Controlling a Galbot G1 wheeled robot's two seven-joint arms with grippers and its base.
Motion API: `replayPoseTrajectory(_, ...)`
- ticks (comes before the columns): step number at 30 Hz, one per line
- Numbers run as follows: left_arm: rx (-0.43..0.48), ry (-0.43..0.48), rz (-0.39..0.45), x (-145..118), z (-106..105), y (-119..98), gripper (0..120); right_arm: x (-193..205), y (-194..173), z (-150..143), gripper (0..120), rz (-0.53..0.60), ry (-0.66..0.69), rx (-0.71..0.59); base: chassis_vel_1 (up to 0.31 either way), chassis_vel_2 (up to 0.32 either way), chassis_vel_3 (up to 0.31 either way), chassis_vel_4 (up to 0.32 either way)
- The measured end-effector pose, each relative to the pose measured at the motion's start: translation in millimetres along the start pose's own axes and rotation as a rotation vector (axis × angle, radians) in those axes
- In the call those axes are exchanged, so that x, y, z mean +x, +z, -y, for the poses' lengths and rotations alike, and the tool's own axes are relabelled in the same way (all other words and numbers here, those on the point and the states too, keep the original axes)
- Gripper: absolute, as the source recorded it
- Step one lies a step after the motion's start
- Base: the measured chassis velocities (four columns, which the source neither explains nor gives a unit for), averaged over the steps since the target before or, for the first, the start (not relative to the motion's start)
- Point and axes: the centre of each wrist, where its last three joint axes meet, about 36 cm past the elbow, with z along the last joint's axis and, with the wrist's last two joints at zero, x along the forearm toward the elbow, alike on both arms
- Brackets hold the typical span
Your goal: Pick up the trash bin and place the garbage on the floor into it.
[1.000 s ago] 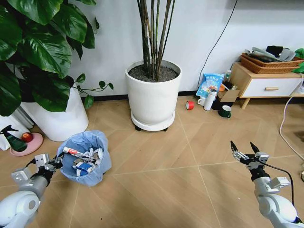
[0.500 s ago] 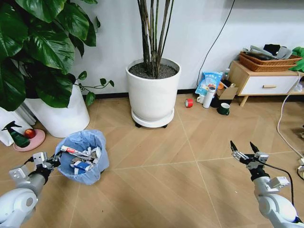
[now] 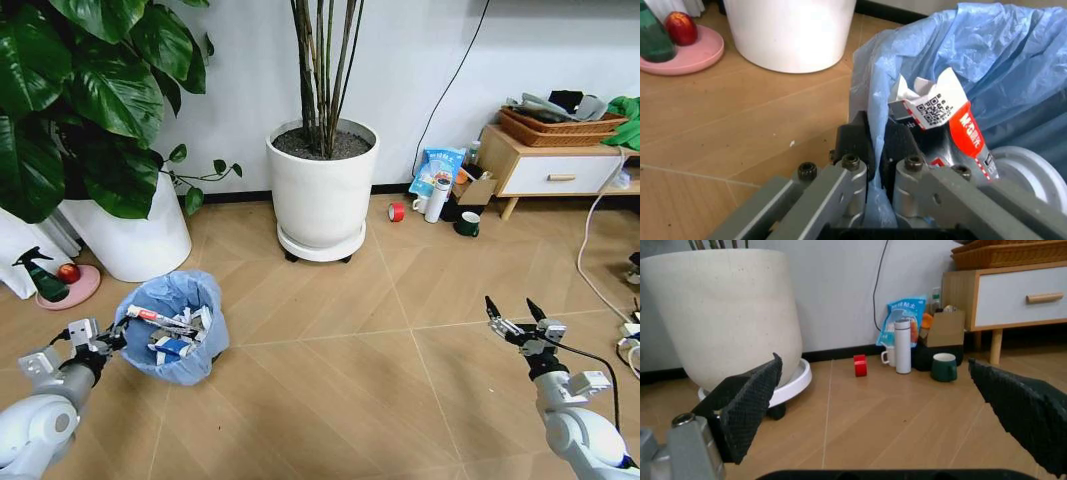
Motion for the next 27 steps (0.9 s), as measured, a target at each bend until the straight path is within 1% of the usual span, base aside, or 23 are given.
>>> replayPoseTrajectory(11, 0.0, 0.002, 0.01, 1.1, 1.1, -8.1, 0, 2.9, -1.2, -0.3, 100, -0.004, -0.015, 0.002, 0.054, -0.052, -0.056, 0.063)
replayPoseTrajectory(27, -0.002, -0.003, 0.02, 4.7, -3.0, -14.2, 0, 4.0, -5.0, -1.3, 100, 0.003, -0.033, 0.008, 0.134, -0.126, -0.132, 0.129)
